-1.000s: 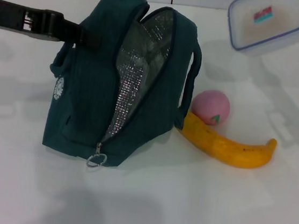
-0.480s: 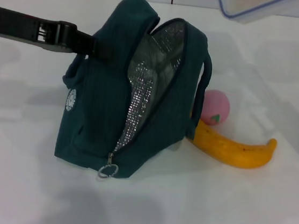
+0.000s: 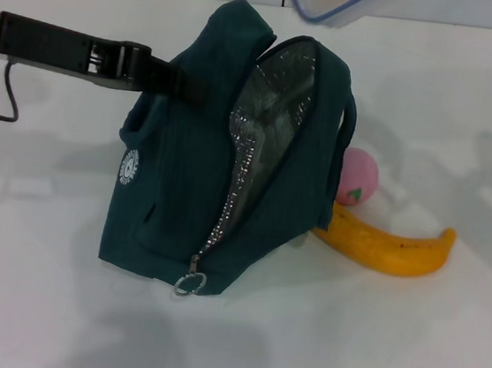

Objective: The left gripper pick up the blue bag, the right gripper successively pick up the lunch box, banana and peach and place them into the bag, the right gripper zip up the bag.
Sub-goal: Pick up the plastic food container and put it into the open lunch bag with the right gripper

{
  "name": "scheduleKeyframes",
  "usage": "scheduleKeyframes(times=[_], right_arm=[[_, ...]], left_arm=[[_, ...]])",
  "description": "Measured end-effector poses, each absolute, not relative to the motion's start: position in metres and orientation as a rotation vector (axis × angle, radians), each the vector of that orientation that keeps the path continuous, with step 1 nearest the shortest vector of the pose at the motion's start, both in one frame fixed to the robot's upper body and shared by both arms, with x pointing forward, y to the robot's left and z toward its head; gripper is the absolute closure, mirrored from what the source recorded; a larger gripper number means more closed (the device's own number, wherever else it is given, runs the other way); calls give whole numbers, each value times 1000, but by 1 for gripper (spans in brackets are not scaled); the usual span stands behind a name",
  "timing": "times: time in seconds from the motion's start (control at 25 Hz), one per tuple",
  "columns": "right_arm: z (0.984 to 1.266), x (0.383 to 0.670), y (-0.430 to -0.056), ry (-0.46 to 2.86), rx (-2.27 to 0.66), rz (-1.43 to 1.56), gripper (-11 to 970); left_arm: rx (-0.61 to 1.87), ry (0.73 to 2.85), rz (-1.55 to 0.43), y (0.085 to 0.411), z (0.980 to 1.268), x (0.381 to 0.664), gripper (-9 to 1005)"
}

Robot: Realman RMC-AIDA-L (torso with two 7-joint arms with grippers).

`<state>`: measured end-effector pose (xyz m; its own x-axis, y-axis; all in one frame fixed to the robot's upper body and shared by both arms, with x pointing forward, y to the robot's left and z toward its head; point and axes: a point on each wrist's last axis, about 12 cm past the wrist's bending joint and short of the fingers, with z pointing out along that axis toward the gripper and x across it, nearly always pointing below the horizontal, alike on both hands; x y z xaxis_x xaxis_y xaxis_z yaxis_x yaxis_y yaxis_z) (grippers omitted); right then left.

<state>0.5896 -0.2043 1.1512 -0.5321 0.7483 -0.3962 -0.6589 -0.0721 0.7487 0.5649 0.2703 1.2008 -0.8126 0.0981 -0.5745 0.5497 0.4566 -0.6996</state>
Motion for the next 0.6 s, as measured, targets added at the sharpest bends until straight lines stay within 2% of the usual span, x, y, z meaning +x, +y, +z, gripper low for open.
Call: scheduleKeyframes(times=[0.24, 0.6], right_arm=[[1148, 586, -194, 1228, 68, 1807, 864], [1125, 572, -193, 1352, 68, 1796, 864]], left_arm=[[525, 2248, -1319, 268, 1199, 567, 952], [514, 2237, -1322, 269, 1199, 566, 952]])
